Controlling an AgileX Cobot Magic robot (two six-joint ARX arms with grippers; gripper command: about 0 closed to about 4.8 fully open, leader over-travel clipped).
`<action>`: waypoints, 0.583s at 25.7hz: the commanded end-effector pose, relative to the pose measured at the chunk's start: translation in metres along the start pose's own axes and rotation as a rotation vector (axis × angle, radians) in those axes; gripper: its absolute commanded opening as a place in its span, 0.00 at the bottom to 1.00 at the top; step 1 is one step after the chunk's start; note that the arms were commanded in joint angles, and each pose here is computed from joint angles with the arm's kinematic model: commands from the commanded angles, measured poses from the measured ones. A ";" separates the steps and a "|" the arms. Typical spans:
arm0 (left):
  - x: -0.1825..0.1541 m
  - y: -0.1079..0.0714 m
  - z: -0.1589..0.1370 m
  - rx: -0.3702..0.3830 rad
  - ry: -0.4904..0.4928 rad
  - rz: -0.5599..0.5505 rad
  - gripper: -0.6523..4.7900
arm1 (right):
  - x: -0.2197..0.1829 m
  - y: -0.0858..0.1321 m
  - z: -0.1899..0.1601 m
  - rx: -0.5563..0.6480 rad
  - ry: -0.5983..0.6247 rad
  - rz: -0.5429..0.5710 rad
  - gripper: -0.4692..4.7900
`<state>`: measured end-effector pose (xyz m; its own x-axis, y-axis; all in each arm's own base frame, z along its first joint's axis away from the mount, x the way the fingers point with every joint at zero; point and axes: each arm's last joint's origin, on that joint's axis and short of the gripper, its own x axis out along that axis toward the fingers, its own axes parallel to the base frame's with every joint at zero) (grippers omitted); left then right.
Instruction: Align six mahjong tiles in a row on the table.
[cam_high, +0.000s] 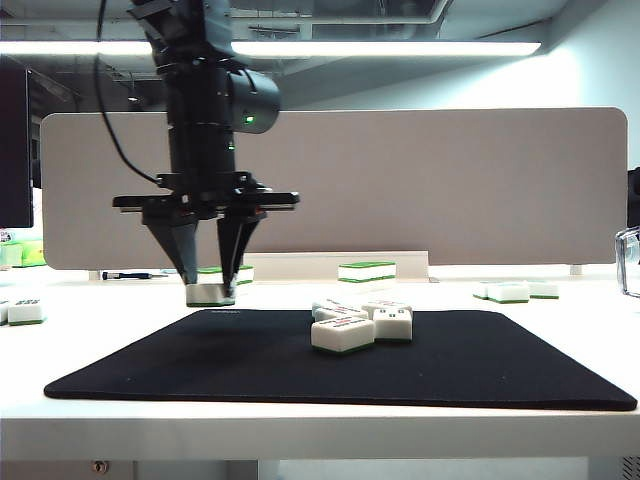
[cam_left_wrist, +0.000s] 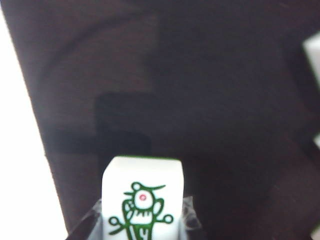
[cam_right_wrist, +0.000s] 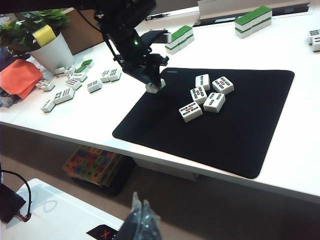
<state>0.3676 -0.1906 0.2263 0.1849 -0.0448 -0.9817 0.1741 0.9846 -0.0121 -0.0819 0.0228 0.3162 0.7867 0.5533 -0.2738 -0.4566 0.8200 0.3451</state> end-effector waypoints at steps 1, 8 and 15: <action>-0.001 0.008 0.007 -0.054 -0.045 -0.006 0.39 | -0.002 0.002 -0.001 -0.020 -0.023 0.002 0.09; 0.005 0.010 0.021 -0.062 -0.165 0.006 0.39 | -0.002 0.002 -0.001 -0.022 -0.023 0.002 0.09; 0.028 0.009 0.022 -0.058 -0.104 0.024 0.39 | -0.002 0.002 -0.001 -0.022 -0.023 0.002 0.09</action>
<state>0.3947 -0.1872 0.2011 0.2801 -0.0353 -0.9593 0.1102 0.9939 -0.0044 -0.0819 0.0228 0.3162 0.7867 0.5533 -0.2738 -0.4574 0.8203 0.3434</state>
